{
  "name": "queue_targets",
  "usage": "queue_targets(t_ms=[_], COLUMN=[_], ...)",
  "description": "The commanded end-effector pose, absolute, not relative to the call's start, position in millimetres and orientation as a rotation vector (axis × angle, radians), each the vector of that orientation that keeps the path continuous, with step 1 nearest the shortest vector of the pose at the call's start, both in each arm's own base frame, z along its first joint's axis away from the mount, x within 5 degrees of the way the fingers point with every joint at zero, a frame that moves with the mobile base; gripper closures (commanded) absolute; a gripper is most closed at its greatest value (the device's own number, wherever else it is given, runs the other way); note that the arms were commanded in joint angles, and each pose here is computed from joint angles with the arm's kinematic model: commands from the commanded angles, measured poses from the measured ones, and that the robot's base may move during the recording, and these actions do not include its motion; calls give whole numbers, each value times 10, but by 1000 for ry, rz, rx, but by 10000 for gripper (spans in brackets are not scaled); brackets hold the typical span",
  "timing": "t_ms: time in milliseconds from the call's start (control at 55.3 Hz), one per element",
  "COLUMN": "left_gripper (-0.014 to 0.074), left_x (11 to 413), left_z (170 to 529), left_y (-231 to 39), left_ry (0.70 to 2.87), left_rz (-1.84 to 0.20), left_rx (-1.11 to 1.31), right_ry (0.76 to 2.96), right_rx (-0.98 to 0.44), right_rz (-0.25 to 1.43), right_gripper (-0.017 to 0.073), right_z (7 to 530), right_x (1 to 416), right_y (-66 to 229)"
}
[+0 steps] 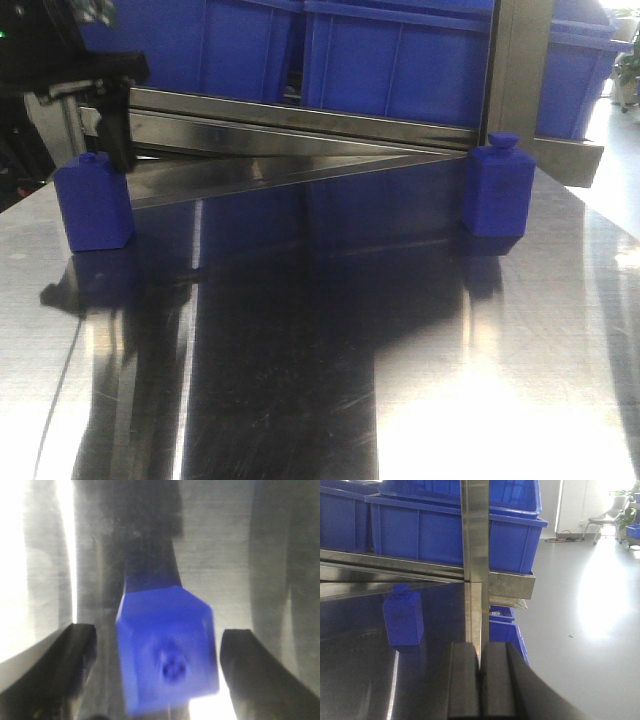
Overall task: Pick and sort blue part to right shelf
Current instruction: 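Grasp the blue part nearer the left arm with the left gripper and lift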
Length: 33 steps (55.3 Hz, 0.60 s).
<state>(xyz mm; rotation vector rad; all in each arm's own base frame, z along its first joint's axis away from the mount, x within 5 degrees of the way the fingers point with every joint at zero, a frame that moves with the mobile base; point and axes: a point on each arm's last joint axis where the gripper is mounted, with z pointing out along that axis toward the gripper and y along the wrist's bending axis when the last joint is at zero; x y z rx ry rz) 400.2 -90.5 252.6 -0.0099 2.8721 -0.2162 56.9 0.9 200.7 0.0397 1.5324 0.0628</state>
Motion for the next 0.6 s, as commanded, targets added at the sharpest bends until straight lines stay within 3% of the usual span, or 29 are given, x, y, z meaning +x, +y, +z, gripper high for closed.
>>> queue_targets(t_ms=[0, 307, 578], left_gripper=[73, 81, 265], left_x=[4020, 4048, 4039], left_z=[2750, 2662, 2658], left_y=[-956, -965, -963], left_ry=[2781, 2804, 2815], left_rz=[-286, -284, -283], left_rx=[-49, -55, -54], right_ry=[1416, 1416, 1416], right_rx=[36, 37, 37], right_rz=[53, 54, 54], right_gripper=[516, 516, 516], right_z=[2129, 2129, 2129], right_x=[542, 542, 542], right_y=[2, 2, 2])
